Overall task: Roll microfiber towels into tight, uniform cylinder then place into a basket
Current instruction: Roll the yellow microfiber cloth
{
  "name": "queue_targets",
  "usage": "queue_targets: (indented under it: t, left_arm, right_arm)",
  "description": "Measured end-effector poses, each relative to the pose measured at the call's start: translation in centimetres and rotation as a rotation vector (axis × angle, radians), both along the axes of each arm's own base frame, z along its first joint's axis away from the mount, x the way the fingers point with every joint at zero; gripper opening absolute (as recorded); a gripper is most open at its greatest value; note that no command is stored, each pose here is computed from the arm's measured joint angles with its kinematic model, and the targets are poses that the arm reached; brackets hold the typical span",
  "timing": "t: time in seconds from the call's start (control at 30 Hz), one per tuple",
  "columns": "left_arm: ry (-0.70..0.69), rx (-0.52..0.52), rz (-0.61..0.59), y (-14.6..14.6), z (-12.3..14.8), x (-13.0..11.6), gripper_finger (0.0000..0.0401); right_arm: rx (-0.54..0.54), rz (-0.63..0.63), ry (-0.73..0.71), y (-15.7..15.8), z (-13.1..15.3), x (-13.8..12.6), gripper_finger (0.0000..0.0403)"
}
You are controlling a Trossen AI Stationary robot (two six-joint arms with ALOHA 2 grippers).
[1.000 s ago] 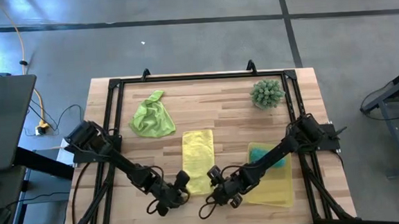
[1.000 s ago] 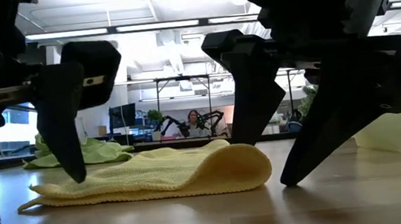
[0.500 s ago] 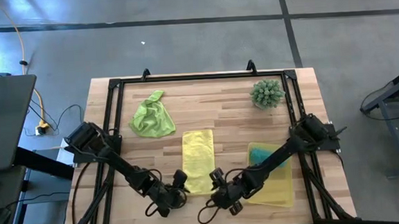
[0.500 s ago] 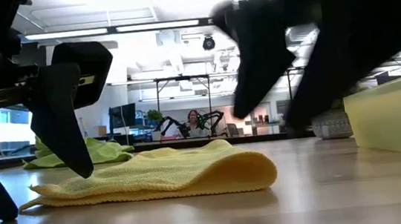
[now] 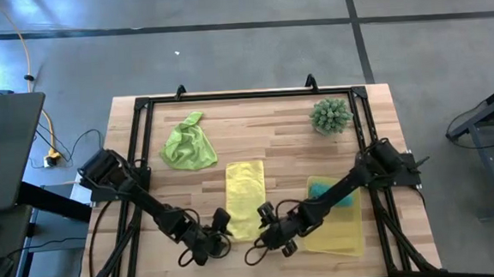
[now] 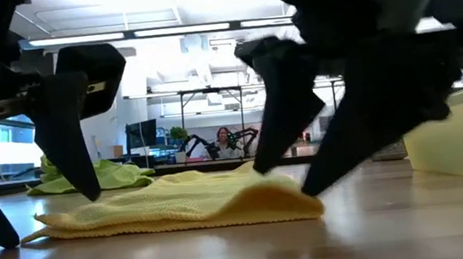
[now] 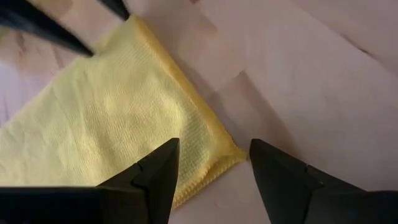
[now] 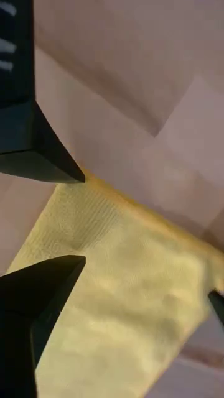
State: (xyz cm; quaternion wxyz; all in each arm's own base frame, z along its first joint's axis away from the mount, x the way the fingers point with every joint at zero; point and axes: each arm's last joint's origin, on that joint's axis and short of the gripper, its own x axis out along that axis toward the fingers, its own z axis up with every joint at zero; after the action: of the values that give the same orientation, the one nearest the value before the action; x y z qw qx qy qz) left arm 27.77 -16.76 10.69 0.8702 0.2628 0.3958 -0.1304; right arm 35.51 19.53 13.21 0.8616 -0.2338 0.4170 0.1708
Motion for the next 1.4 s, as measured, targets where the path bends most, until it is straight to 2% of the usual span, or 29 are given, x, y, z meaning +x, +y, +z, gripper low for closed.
queue_targets:
  t: [0.27, 0.43, 0.6, 0.83, 1.13, 1.3, 1.4]
  left_arm:
    - [0.102, -0.186, 0.088, 1.1, -0.6, 0.6, 0.0188]
    - [0.138, -0.254, 0.139, 1.5, -0.7, 0.7, 0.0188]
    - [0.148, -0.278, 0.171, 1.5, -0.8, 0.7, 0.0188]
    - [0.151, -0.284, 0.179, 1.5, -0.8, 0.6, 0.0188]
    - [0.155, -0.321, 0.233, 1.5, -0.8, 0.6, 0.0188]
    - [0.156, -0.352, 0.278, 1.5, -0.9, 0.6, 0.0182]
    - [0.157, -0.369, 0.302, 1.5, -0.9, 0.6, 0.0163]
  right_arm:
    - [0.064, 0.023, -0.002, -0.1, -1.5, 0.3, 0.0195]
    - [0.077, 0.004, 0.008, 0.0, -1.6, 0.2, 0.0195]
    - [0.105, -0.054, 0.06, 0.2, -0.8, 0.6, 0.0195]
    - [0.084, -0.032, 0.109, 0.6, 0.4, 1.0, 0.0195]
    - [0.053, 0.07, 0.085, 1.3, -1.2, 1.4, 0.0195]
    - [0.052, 0.003, 0.102, 1.2, -1.8, 1.4, 0.0193]
    - [0.059, -0.028, 0.129, 1.1, -1.9, 1.2, 0.0175]
